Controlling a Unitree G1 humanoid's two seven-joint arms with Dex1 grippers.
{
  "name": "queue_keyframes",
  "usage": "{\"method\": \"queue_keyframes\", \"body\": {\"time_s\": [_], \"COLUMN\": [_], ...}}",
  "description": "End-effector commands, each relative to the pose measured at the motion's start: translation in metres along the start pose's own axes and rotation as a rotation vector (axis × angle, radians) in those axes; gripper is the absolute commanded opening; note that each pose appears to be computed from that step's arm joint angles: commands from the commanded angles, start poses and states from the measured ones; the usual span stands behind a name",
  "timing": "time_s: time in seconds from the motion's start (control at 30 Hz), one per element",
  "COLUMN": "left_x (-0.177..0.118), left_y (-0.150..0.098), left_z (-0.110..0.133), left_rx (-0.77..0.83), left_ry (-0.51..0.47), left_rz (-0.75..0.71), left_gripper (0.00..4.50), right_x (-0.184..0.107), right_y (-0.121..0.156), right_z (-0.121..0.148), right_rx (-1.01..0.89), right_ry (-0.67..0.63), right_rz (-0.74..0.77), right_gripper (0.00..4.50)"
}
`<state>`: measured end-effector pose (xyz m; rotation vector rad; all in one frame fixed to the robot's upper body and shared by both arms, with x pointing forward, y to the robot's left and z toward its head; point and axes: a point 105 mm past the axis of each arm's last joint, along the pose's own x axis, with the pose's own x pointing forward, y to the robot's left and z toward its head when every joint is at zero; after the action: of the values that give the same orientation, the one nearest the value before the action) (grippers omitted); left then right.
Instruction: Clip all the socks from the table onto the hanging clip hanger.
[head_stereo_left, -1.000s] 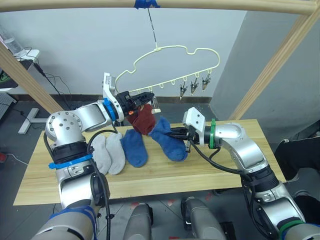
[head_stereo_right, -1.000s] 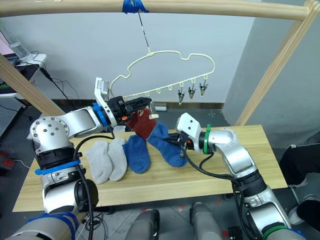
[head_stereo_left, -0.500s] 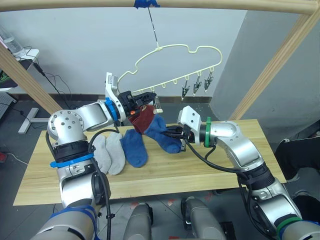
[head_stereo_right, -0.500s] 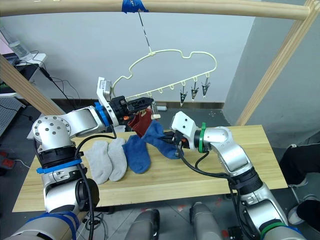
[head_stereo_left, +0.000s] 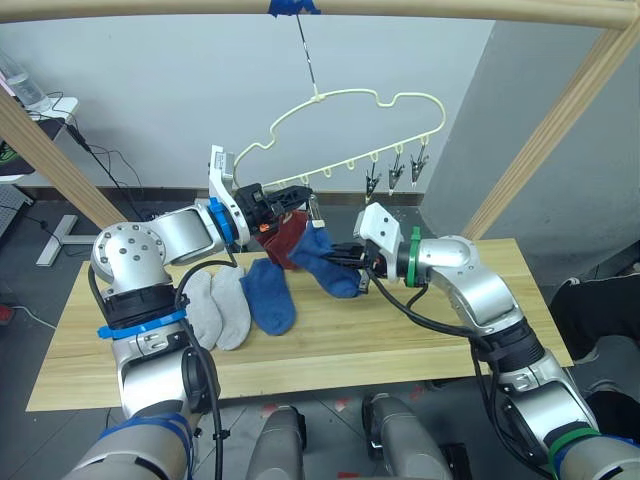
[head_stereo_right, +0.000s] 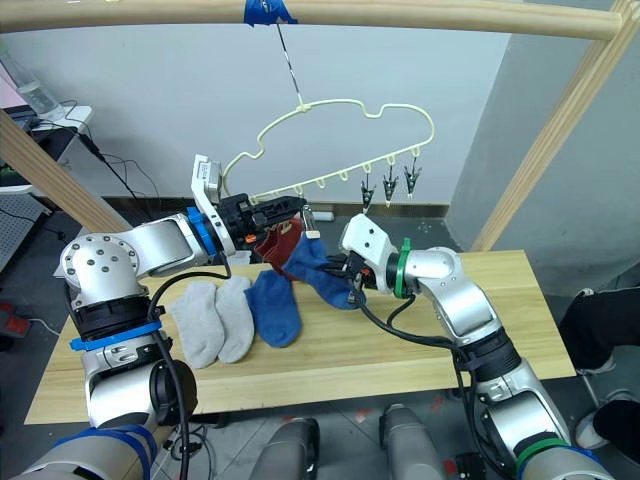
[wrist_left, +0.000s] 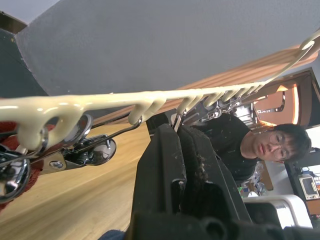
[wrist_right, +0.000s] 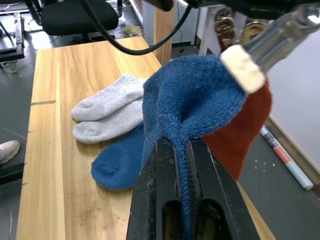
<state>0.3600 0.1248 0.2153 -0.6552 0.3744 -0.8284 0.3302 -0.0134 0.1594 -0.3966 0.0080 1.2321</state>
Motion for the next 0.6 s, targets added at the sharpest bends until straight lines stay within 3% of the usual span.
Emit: {"method": "queue_keyframes", "body": {"time_s": [0.03,0.43,0.57,0.6], "left_x": [-0.001,-0.002,-0.008,-0.015], "left_y": [-0.001,-0.006,-0.008,-0.012], "left_z": [-0.010,-0.010,-0.009,-0.014], "left_rx": [0.031,0.021,0.059,0.129], "left_ry": [0.046,0.055,0.060,0.090], "left_rz": [-0.006,-0.034,-0.026,-0.021], "left_gripper": [0.00,3.16,4.30,4.45], "right_x": [-0.001,0.001,0.004,0.006], "right_y": [-0.004,-0.006,-0.010,-0.011], "right_z": [0.017,0.016,0.013,0.011], "right_rx": [-0.036,-0.033,-0.024,-0.010], "right_ry": [-0.052,-0.056,-0.055,-0.053], "right_rz": [-0.012,-0.032,-0.056,-0.066], "right_gripper": [0.04,0.00,0.00,0.00]}}
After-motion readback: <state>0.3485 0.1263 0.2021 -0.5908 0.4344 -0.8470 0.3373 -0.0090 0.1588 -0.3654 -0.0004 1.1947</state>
